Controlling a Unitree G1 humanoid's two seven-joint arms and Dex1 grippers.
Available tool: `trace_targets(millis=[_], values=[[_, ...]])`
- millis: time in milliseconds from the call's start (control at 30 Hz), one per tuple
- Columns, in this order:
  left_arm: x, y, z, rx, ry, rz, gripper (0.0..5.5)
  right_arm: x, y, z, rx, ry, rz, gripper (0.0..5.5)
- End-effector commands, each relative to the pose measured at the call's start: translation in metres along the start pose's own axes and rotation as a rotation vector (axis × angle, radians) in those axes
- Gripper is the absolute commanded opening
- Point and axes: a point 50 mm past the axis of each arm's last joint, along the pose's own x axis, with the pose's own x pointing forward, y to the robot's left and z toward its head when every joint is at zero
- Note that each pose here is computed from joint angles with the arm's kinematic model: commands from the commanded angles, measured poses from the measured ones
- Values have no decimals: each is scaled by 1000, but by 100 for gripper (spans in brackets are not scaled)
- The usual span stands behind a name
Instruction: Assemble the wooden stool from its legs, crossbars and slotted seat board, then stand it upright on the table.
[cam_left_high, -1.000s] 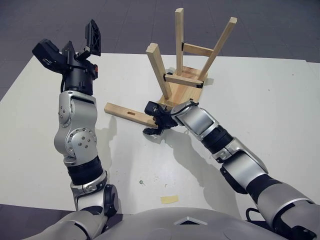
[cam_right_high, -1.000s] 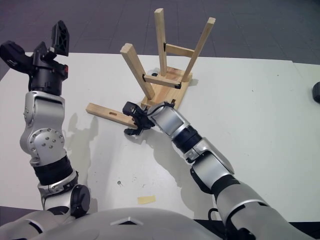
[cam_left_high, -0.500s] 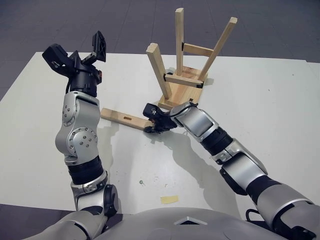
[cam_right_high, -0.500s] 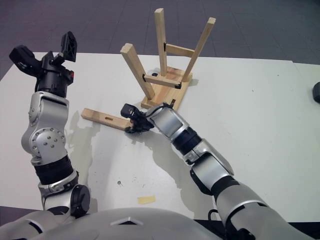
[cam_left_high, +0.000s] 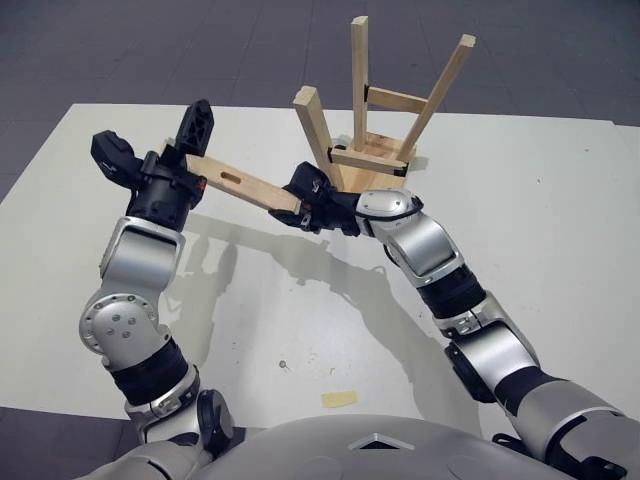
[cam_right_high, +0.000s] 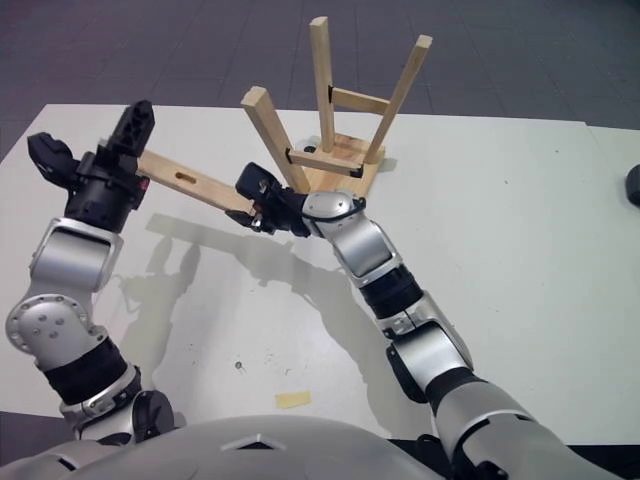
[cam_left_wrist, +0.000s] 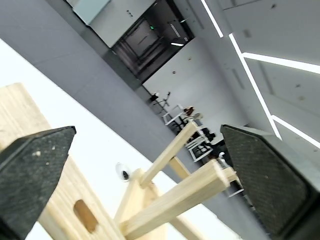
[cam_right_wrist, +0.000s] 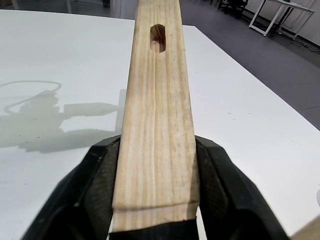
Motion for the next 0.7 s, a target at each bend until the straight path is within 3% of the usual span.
trace_targets(millis=[33,200,400,533,700], values=[[-4,17,10,-102,-26,93,540,-5,-2,7,-39,-83,-86,205],[-19,21,13,-69,7,72,540,-14,-5,15,-48,-173,-148,205],[1,12,-10,-100,94,4,540,-19,6,14,-47,-204,-78,205],[11,10,-9,-133,62,-13,540,-22,13,12,-63,-193,-29,205],[16,8,1,-148,7,-44,460,-24,14,7,-89,-161,-25,205]])
